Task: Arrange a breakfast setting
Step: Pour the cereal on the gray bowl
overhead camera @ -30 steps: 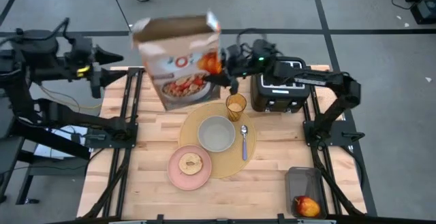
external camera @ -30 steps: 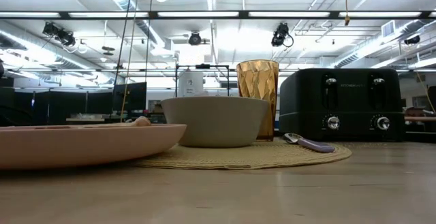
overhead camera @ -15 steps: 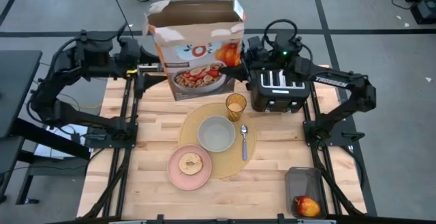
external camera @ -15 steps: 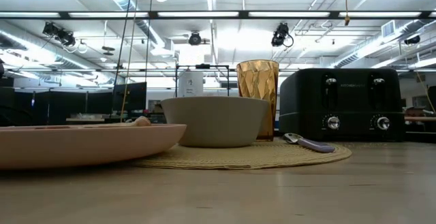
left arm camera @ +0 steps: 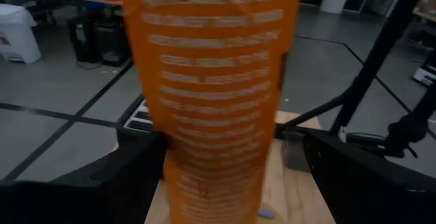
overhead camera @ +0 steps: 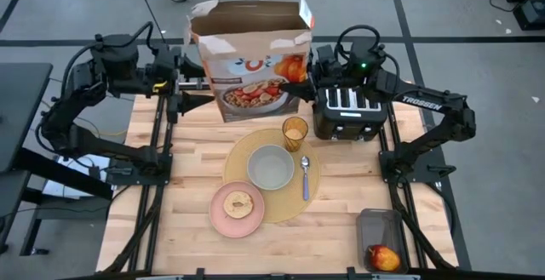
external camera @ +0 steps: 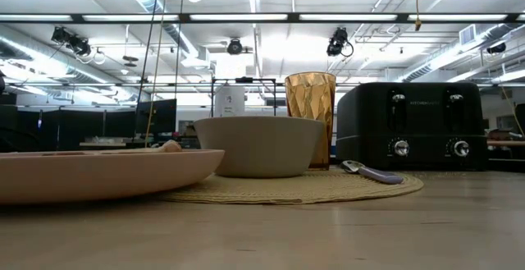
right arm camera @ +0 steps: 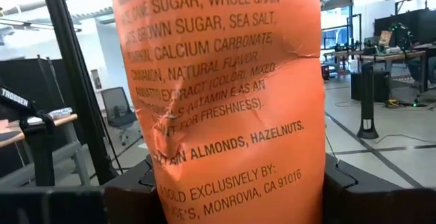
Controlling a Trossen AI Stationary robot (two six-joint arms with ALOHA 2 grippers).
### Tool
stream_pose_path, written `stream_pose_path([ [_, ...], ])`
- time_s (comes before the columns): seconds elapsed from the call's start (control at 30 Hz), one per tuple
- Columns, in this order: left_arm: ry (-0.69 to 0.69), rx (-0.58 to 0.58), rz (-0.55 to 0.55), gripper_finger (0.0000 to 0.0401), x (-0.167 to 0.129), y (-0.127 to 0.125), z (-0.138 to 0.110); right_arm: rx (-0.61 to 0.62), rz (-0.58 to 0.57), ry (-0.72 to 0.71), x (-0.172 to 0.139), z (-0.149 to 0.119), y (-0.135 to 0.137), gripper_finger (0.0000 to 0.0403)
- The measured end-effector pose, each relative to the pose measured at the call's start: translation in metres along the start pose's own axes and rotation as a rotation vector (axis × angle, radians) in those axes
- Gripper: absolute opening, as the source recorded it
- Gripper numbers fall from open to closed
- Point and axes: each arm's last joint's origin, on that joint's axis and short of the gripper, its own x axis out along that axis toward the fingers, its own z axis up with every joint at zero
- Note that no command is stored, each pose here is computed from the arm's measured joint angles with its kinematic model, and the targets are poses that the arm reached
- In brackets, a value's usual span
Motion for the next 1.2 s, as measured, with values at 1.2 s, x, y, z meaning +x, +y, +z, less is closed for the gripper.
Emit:
stream_pose_path([
  [1.2, -0.100, 0.060, -0.007, 0.0219, 0.025, 0.002, 0.018, -0.043, -0.023, -0.074, -0.004, 0.011, 0.015, 0.0317],
])
